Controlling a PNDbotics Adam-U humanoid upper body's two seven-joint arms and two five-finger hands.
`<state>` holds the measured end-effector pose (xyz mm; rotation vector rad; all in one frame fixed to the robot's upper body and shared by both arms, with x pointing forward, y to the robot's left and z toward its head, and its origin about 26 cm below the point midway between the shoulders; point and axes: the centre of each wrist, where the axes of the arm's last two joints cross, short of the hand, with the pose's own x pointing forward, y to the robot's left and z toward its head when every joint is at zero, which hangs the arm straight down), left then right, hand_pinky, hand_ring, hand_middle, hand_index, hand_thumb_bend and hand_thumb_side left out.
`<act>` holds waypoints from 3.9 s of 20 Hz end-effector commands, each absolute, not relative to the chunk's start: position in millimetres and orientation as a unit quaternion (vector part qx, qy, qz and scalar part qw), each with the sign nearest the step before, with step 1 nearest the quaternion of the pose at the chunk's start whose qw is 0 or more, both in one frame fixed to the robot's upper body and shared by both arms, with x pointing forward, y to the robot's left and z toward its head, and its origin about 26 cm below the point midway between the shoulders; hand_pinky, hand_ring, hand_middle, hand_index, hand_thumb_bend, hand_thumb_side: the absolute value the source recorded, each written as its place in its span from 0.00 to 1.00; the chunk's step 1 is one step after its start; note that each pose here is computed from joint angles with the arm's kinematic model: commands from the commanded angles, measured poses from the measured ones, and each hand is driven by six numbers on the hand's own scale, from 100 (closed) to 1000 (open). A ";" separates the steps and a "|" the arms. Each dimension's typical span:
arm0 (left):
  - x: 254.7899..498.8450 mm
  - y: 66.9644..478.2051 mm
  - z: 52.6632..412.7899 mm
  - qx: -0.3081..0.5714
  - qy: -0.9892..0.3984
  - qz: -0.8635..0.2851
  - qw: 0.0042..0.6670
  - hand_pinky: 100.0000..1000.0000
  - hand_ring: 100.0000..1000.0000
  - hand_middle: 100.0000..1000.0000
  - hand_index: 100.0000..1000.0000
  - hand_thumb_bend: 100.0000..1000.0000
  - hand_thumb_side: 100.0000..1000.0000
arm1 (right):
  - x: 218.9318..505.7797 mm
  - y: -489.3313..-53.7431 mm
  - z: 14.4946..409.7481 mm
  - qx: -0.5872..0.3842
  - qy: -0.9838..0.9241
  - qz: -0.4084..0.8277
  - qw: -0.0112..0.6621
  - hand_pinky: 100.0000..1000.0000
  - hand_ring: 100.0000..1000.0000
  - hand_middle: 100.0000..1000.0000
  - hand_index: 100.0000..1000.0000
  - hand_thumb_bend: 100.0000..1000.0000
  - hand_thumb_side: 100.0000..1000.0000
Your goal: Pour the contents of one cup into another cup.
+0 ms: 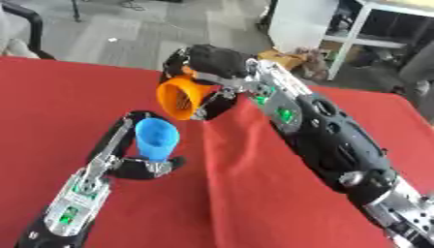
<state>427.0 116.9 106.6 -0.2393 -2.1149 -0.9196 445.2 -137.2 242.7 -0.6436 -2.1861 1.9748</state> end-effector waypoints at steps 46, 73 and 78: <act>431.4 124.6 102.7 -0.072 -0.832 -0.369 0.407 0.28 0.36 0.41 0.58 0.57 0.00 | 461.0 -185.7 238.6 -0.328 -0.690 0.638 0.097 0.63 0.46 0.47 0.66 0.25 0.00; 411.6 227.6 103.8 0.078 -0.873 -0.249 0.412 0.40 0.46 0.50 0.64 0.95 0.00 | 403.8 -329.8 170.8 -0.130 -0.829 0.277 0.469 0.66 0.51 0.54 0.75 0.20 0.00; 400.0 239.6 117.5 0.064 -0.877 -0.201 0.432 0.41 0.47 0.51 0.65 0.93 0.00 | 387.6 -316.8 145.4 -0.043 -0.838 0.201 0.506 0.65 0.53 0.55 0.75 0.21 0.00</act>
